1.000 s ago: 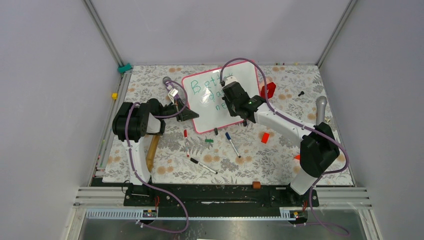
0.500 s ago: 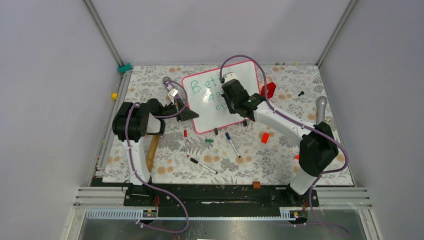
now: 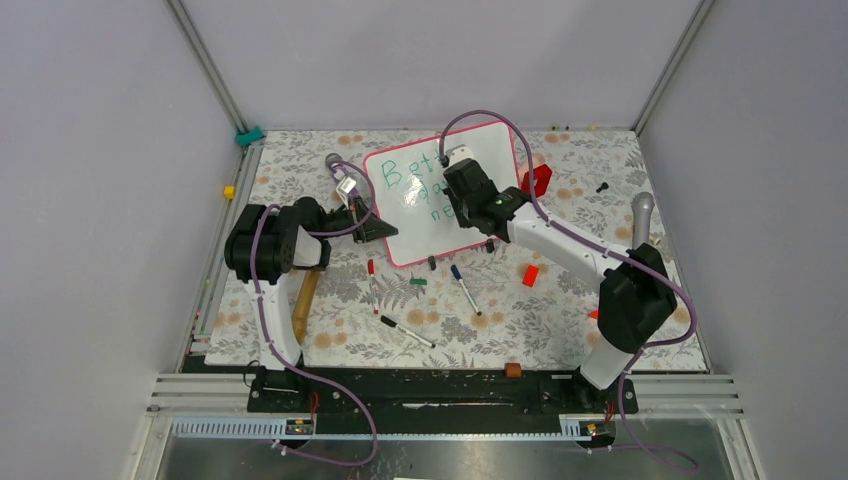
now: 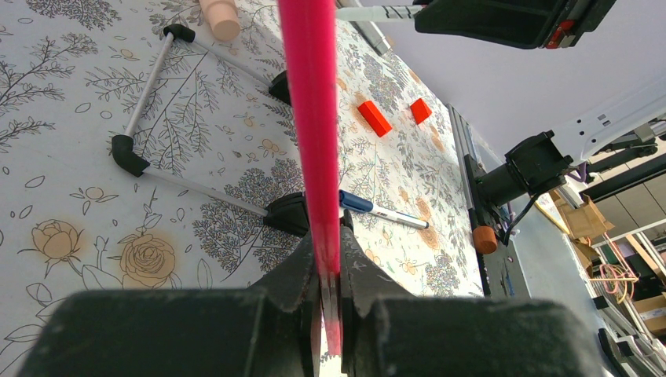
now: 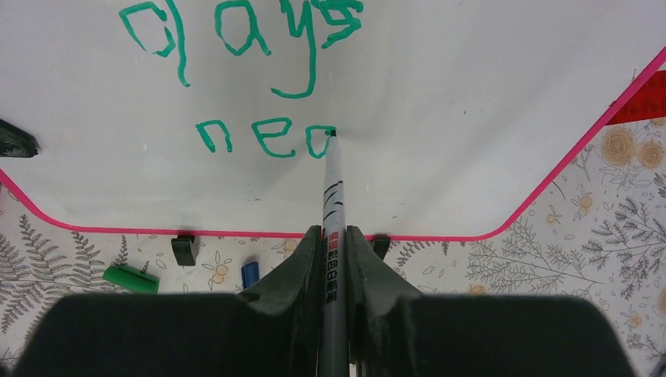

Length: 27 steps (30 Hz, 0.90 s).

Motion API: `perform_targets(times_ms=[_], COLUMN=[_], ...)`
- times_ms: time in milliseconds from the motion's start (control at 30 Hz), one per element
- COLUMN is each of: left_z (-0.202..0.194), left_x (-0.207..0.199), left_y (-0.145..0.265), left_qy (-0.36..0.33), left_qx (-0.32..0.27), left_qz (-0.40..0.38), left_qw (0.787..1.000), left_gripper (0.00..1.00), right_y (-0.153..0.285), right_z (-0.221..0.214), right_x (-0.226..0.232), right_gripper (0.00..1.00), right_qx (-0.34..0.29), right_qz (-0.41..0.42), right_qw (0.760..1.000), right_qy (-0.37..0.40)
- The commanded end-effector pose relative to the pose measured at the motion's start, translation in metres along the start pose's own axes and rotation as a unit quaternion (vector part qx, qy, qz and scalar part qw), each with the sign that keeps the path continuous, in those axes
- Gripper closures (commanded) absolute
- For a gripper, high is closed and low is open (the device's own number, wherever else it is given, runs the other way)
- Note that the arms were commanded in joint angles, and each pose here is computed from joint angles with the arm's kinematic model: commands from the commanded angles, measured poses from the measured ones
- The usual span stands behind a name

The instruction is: Write a sentence on the whiteboard

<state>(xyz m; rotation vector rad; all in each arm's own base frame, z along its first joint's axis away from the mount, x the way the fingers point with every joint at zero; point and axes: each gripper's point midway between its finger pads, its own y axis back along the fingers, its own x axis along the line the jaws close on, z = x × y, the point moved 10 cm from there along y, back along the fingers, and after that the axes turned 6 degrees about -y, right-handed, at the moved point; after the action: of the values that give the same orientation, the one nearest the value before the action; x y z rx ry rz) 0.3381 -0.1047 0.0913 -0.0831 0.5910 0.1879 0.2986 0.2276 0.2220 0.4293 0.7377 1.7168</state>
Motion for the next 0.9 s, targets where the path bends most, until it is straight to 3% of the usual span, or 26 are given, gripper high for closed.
perform_targets(times_ms=[0, 867], left_z=[-0.0146, -0.015], left_x=[-0.0036, -0.0037], left_y=[-0.0015, -0.0017], left_qy=[-0.048, -0.048], left_qx=[0.044, 0.044], left_qz=[-0.063, -0.063], left_qw=[0.996, 0.996], left_gripper=[1.0, 1.0], right_y=[-0.0039, 0.0031], right_z=[-0.0055, -0.0053], right_x=[-0.0026, -0.0065], right_gripper=[1.0, 1.0], right_qx=[0.006, 0.012], right_qz=[-0.007, -0.018], right_qw=[1.0, 1.0], right_qy=[0.002, 0.004])
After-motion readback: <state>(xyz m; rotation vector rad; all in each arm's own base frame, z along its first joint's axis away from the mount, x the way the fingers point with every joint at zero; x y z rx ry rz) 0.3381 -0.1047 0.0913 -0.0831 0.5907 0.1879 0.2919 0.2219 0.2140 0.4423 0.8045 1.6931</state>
